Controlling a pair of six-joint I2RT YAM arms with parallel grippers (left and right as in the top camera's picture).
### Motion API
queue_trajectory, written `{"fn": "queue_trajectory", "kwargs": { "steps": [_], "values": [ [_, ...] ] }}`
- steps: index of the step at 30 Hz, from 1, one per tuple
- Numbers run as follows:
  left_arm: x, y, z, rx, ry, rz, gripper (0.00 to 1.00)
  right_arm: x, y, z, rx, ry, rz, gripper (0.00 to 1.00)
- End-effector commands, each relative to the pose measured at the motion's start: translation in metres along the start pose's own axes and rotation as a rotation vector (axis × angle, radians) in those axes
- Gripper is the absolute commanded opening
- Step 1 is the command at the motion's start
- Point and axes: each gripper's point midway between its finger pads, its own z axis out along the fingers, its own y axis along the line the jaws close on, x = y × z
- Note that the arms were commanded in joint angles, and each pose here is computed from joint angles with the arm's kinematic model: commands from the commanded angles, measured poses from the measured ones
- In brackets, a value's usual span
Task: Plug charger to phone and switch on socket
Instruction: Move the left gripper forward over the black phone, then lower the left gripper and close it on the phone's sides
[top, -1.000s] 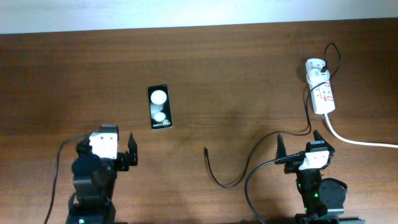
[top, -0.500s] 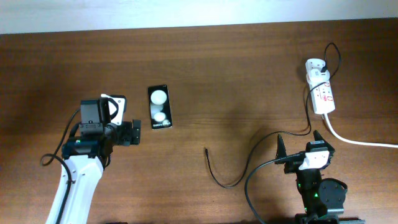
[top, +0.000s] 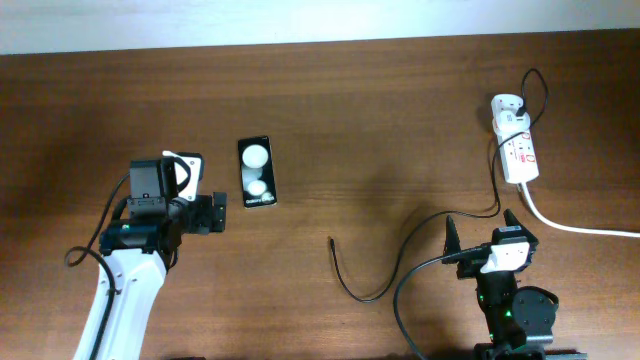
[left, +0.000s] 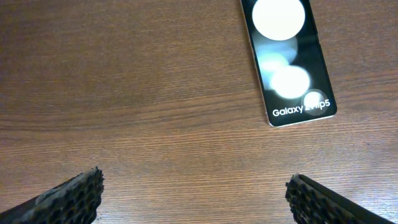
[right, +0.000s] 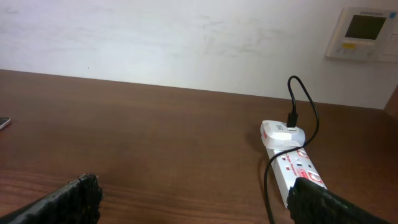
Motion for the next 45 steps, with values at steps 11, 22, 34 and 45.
{"fn": "queue_trajectory", "kwargs": {
  "steps": [11, 22, 34, 45],
  "values": [
    [-0.024, 0.006, -0.006, -0.004, 0.017, -0.036, 0.99, 0.003, 0.001, 0.000, 0.002, 0.005, 0.000, 0.99],
    [-0.050, -0.028, 0.008, 0.115, 0.088, -0.047, 0.99, 0.003, 0.001, 0.000, 0.002, 0.005, 0.000, 0.99],
    [-0.052, -0.055, 0.015, 0.179, 0.139, -0.110, 0.99, 0.003, 0.000, 0.000, 0.002, 0.005, 0.000, 0.99],
    [-0.053, -0.065, 0.018, 0.235, 0.152, -0.170, 0.99, 0.003, 0.001, 0.000, 0.002, 0.005, 0.000, 0.99]
  ]
}}
